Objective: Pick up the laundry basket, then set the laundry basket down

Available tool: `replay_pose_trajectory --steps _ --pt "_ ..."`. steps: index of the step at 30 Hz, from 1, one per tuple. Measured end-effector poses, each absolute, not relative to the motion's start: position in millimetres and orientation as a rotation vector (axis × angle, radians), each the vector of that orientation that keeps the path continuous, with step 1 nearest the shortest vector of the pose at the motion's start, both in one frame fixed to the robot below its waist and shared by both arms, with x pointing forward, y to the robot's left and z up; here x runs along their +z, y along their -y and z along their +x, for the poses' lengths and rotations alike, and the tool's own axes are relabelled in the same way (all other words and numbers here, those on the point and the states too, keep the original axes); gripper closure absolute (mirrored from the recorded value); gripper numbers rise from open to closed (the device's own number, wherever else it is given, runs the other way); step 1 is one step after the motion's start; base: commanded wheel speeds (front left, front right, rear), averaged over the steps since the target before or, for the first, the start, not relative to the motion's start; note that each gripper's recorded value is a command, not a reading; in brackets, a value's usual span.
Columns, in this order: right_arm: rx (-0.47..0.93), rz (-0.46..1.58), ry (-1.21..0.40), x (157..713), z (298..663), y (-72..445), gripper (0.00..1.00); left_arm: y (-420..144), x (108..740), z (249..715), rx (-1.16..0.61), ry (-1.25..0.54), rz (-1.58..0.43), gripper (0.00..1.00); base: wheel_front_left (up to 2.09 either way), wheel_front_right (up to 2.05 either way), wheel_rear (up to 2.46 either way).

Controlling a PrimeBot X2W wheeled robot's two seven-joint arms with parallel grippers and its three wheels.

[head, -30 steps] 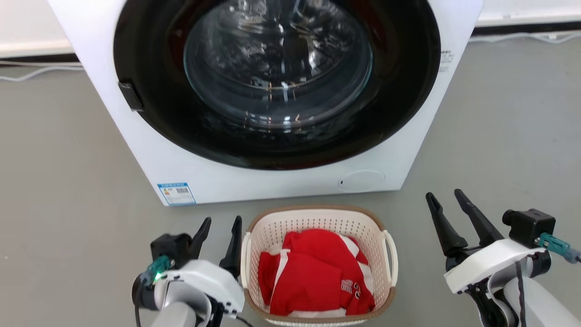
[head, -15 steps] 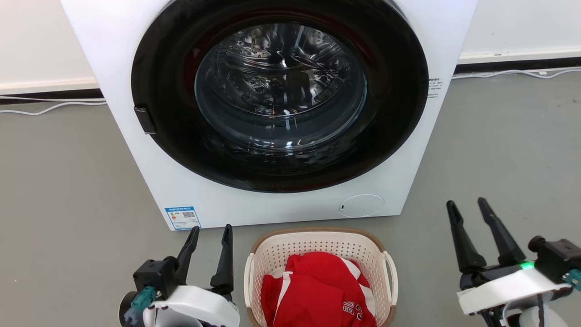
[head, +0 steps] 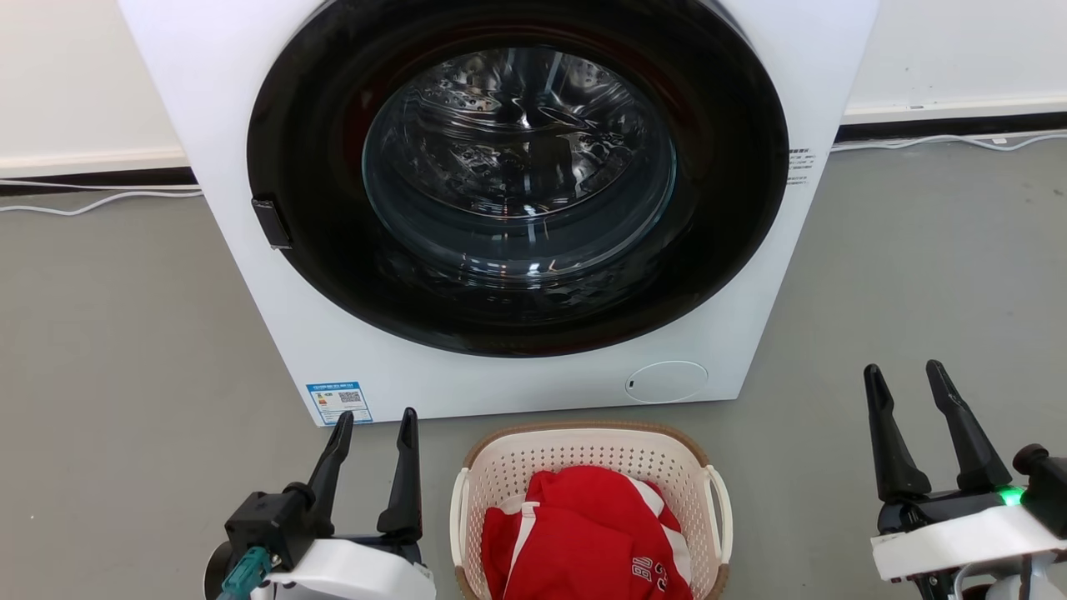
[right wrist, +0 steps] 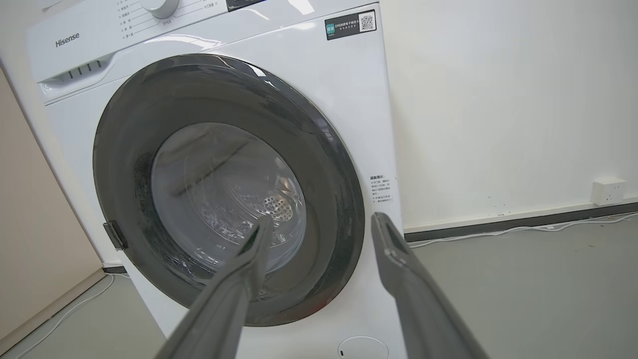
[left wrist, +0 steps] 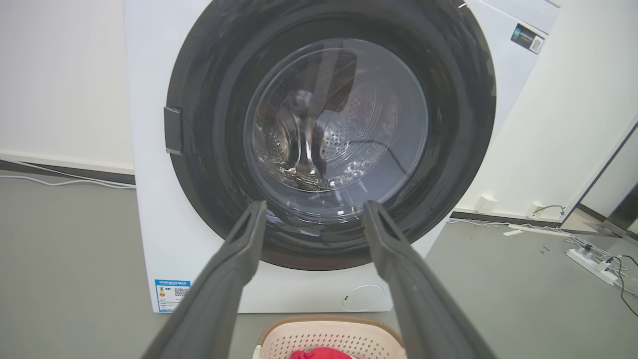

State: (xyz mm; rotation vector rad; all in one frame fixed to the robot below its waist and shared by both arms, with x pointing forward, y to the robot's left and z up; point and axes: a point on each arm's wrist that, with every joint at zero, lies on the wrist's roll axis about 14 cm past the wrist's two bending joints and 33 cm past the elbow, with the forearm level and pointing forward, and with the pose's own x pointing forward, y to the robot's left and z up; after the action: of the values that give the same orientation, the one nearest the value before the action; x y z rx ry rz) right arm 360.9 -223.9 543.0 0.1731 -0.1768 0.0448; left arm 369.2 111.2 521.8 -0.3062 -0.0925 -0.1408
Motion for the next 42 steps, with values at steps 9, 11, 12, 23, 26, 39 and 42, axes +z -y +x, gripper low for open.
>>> replay_pose_trajectory --steps 9,11,12,23,26,39,42 --pt "0.067 0.138 0.164 540 362 218 0.0 -114 519 367 -0.126 0.086 -0.294 0.0 0.0 0.0 0.0" --pt "0.069 0.139 0.162 539 363 218 0.0 -115 519 367 -0.118 0.085 -0.293 0.0 0.0 0.0 0.0" --pt "0.07 0.139 0.161 539 363 217 0.0 -116 519 367 -0.115 0.086 -0.293 0.0 0.0 0.0 0.0" --pt "0.07 0.14 0.157 538 363 217 0.0 -122 522 369 -0.101 0.1 -0.269 0.0 0.0 0.0 0.0" --pt "0.069 0.14 0.157 538 362 217 0.0 -121 522 369 -0.103 0.1 -0.27 0.0 0.0 0.0 0.0" --pt "0.067 0.141 0.159 539 362 218 0.0 -120 523 369 -0.106 0.101 -0.27 0.0 0.0 0.0 0.0" --pt "0.067 0.141 0.158 538 362 218 0.0 -120 522 369 -0.104 0.1 -0.27 0.0 0.0 0.0 0.0"
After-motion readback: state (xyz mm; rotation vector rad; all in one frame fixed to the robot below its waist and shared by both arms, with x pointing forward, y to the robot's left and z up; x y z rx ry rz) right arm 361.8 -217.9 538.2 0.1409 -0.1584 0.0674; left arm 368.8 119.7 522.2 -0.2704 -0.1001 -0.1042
